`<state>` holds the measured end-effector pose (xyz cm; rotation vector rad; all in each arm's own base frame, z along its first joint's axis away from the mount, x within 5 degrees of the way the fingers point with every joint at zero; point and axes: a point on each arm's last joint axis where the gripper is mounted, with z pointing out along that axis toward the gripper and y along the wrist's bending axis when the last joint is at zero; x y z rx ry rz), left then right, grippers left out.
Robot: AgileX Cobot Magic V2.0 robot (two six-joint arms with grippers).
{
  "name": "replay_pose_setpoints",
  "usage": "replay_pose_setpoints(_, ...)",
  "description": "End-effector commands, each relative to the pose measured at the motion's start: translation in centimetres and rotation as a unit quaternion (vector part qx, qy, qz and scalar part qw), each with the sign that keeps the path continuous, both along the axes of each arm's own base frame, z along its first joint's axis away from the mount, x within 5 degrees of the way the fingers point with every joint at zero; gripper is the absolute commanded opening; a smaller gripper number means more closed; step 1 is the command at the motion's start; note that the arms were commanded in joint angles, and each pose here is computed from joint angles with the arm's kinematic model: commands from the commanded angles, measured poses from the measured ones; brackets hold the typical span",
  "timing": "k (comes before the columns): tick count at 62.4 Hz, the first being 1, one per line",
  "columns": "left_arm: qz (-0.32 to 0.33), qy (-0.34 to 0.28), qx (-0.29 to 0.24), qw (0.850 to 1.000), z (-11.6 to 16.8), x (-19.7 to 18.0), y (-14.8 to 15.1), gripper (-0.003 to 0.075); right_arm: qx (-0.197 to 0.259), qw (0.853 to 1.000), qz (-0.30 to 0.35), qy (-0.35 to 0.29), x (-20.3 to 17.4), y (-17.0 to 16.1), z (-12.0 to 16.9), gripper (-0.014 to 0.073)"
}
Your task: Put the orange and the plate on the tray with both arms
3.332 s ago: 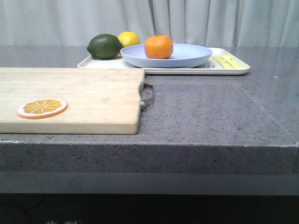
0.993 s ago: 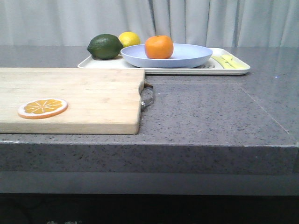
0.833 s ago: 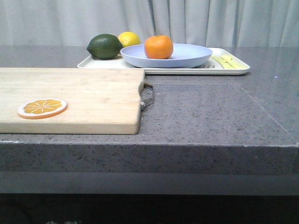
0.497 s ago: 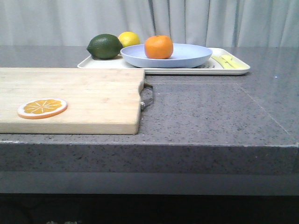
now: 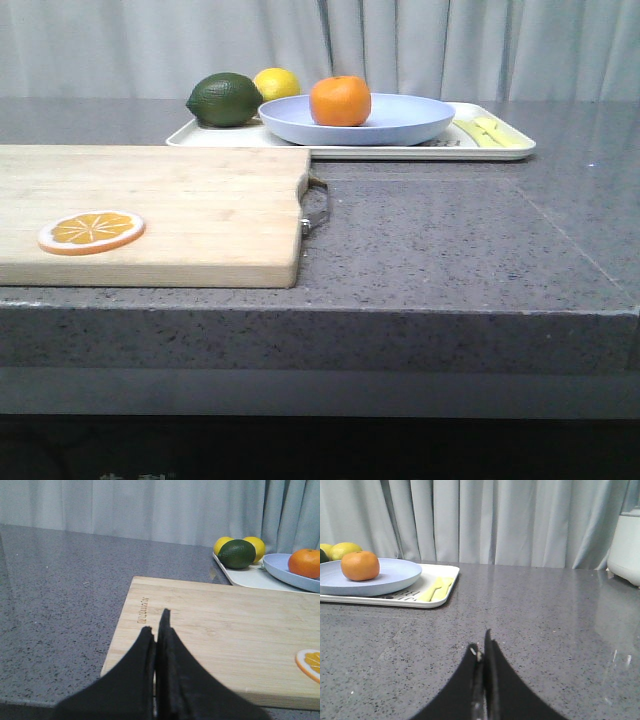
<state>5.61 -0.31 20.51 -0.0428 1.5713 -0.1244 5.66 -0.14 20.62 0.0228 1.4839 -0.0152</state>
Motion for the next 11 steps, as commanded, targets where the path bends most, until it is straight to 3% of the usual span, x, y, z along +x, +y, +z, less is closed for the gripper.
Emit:
replay_pose_setpoints(1, 0.004, -0.049, -0.007, 0.999, 0.68, -0.18, 0.08, -0.0018, -0.008, 0.999, -0.002, -0.051, -0.33, 0.0, 0.94, -0.0068)
replay_pose_setpoints(11, 0.004, -0.049, -0.007, 0.999, 0.68, -0.18, 0.08, -0.0018, -0.008, 0.999, -0.002, -0.051, -0.33, 0.0, 0.94, -0.0068)
